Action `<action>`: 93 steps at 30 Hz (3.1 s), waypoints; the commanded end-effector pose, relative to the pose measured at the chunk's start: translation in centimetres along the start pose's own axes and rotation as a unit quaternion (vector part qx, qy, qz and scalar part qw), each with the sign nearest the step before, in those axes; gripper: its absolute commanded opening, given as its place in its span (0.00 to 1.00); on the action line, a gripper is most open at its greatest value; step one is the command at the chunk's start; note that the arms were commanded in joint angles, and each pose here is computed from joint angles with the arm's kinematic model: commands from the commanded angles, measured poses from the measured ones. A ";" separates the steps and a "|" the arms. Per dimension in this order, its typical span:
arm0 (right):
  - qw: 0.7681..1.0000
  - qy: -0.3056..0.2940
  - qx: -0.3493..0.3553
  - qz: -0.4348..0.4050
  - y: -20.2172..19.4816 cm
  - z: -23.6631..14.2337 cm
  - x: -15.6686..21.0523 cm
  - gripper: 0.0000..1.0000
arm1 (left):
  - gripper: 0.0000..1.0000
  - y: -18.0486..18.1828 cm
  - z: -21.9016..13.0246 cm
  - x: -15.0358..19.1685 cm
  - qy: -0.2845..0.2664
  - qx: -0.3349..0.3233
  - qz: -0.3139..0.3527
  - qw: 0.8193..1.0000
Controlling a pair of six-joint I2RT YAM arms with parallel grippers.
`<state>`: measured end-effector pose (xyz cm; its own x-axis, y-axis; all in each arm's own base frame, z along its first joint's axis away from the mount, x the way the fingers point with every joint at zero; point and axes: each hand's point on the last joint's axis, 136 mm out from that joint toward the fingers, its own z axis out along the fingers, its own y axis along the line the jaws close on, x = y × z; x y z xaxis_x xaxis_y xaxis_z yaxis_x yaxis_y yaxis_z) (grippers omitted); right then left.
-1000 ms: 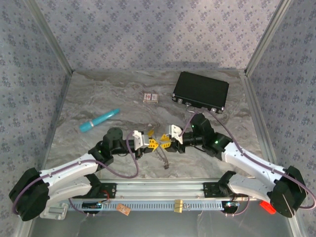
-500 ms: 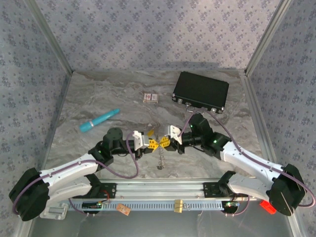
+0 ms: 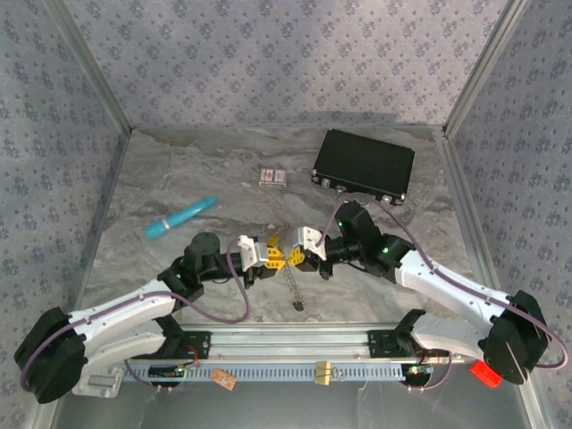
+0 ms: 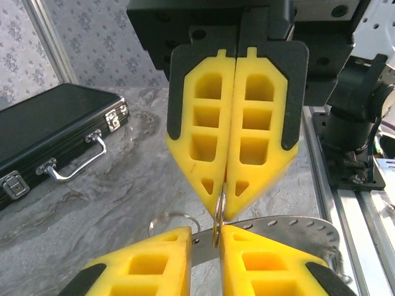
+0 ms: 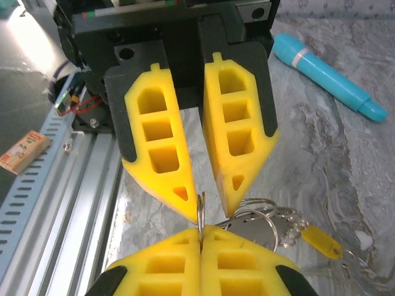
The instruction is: Put the keys on the keyring
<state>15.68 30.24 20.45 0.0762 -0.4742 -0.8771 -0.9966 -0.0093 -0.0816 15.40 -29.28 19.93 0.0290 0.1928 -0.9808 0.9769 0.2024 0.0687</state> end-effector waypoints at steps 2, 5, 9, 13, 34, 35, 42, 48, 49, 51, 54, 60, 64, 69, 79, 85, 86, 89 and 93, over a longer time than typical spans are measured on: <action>0.996 0.084 -0.002 -0.027 0.1 -0.3 1.1 0.00 | 0.18 0.9 -0.1 -0.8 0.016 -0.021 0.012 1.000; 0.992 0.121 -0.002 -0.037 -0.1 -0.3 1.3 0.00 | 0.18 0.9 -0.1 -0.7 0.022 -0.018 0.015 0.999; 0.990 0.134 -0.004 -0.051 -0.4 -0.1 0.5 0.00 | 0.17 0.8 0.1 -0.7 0.025 -0.013 0.017 0.999; 0.987 0.151 -0.018 -0.051 -0.2 0.4 0.1 0.00 | 0.17 0.6 0.3 -0.9 0.024 -0.005 0.019 1.000; 0.998 -0.064 -0.017 0.020 -0.2 -2.1 -2.5 0.37 | 0.00 -0.8 -0.3 -2.7 -0.053 0.017 0.029 0.998; 0.998 -0.063 -0.015 0.024 -0.4 -1.8 -2.3 0.37 | 0.00 -0.9 -0.3 -2.8 -0.056 0.020 0.028 0.998; 0.998 -0.056 -0.024 0.028 -0.3 -0.7 -1.9 0.31 | 0.00 -1.2 -0.4 -3.0 -0.068 0.028 0.022 0.997; 0.998 -0.049 -0.030 0.027 -0.1 -0.3 -1.6 0.22 | 0.00 -1.4 -0.6 -3.3 -0.075 0.030 0.023 0.996; 0.998 -0.045 -0.030 0.027 -0.2 -0.2 -1.5 0.21 | 0.00 -1.4 -0.6 -3.3 -0.076 0.030 0.023 0.996; 0.998 -0.039 -0.031 0.026 -0.1 -0.1 -1.3 0.21 | 0.00 -1.4 -0.6 -3.3 -0.077 0.030 0.024 0.996; 0.999 -0.034 -0.035 0.024 0.0 0.0 -1.2 0.14 | 0.00 -1.5 -0.7 -3.4 -0.079 0.032 0.024 0.996; 0.999 -0.015 -0.031 0.009 -0.1 -0.3 -1.6 0.00 | 0.22 0.4 -0.7 -2.7 -0.055 -0.022 0.003 0.998; 0.999 0.051 -0.003 -0.014 -0.7 -0.8 -0.8 0.00 | 0.25 1.2 -0.7 -1.5 -0.008 -0.043 0.003 0.999; 0.988 0.154 0.003 -0.033 -1.1 -0.9 1.1 0.00 | 0.25 1.3 -0.5 -0.8 0.018 -0.042 0.006 0.999; 0.983 0.174 0.004 -0.062 -1.5 -0.3 -1.3 0.00 | 0.24 1.0 0.3 -0.9 0.021 -0.020 0.006 1.000; 0.984 0.165 0.000 -0.061 -1.3 0.5 -2.0 0.00 | 0.24 0.7 0.5 -1.0 0.017 -0.010 0.004 1.000; 0.985 0.165 0.000 -0.059 -1.3 0.6 -2.0 0.00 | 0.24 0.7 0.6 -1.0 0.016 -0.009 0.004 1.000; 0.986 0.158 -0.002 -0.056 -1.2 0.8 -2.2 0.00 | 0.23 0.6 0.5 -1.2 0.011 -0.008 0.006 1.000; 0.987 0.151 -0.008 -0.053 -0.9 1.0 -2.3 0.00 | 0.10 0.4 0.5 -1.3 0.006 -0.003 0.007 1.000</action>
<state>16.76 31.23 20.43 0.1581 -0.7520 -0.6399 -0.9852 -0.0766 -0.1534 16.21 -29.38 19.13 -0.0142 0.2566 -0.9664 0.9702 0.2373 0.0487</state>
